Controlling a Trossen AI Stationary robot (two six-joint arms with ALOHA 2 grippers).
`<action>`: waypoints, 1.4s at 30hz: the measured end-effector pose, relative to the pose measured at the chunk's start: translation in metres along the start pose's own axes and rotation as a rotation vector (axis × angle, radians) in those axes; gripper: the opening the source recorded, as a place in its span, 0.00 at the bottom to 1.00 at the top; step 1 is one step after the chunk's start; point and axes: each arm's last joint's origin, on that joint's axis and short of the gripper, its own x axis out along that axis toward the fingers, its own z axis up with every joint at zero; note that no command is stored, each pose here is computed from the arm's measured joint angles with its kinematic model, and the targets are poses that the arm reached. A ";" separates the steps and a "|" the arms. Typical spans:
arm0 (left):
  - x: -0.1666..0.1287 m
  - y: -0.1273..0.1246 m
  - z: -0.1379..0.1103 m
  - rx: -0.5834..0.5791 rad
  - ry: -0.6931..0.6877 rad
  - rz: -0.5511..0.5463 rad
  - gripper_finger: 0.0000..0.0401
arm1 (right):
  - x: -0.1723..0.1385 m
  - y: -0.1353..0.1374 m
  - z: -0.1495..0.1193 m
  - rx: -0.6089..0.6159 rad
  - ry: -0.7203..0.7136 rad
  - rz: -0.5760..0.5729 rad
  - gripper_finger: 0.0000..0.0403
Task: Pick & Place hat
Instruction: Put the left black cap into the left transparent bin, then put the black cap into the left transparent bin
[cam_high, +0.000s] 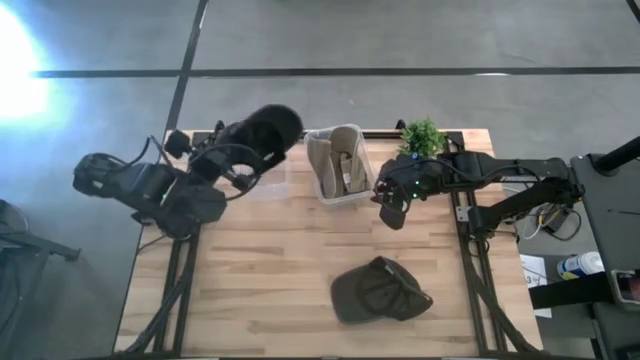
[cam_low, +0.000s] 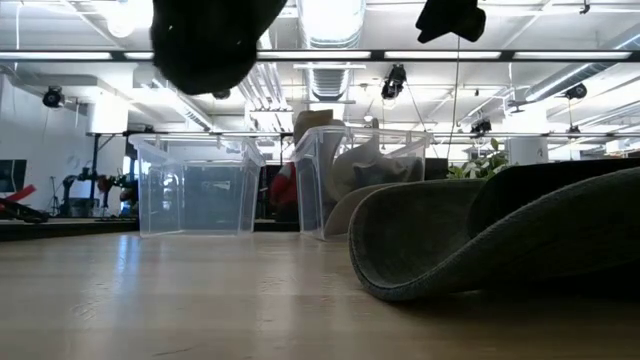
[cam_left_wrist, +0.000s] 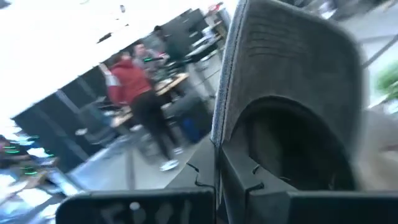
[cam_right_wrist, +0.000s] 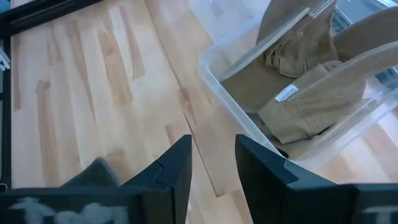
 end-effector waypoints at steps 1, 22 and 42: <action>0.004 0.002 -0.003 0.018 0.011 0.030 0.01 | 0.001 0.000 0.000 0.000 0.001 -0.001 0.29; 0.114 -0.056 -0.121 -0.264 0.310 0.264 0.01 | 0.003 0.000 0.002 0.096 -0.021 -0.018 0.29; 0.108 -0.090 -0.139 -0.128 0.533 -0.026 0.33 | 0.023 -0.006 -0.068 0.177 0.615 0.122 0.29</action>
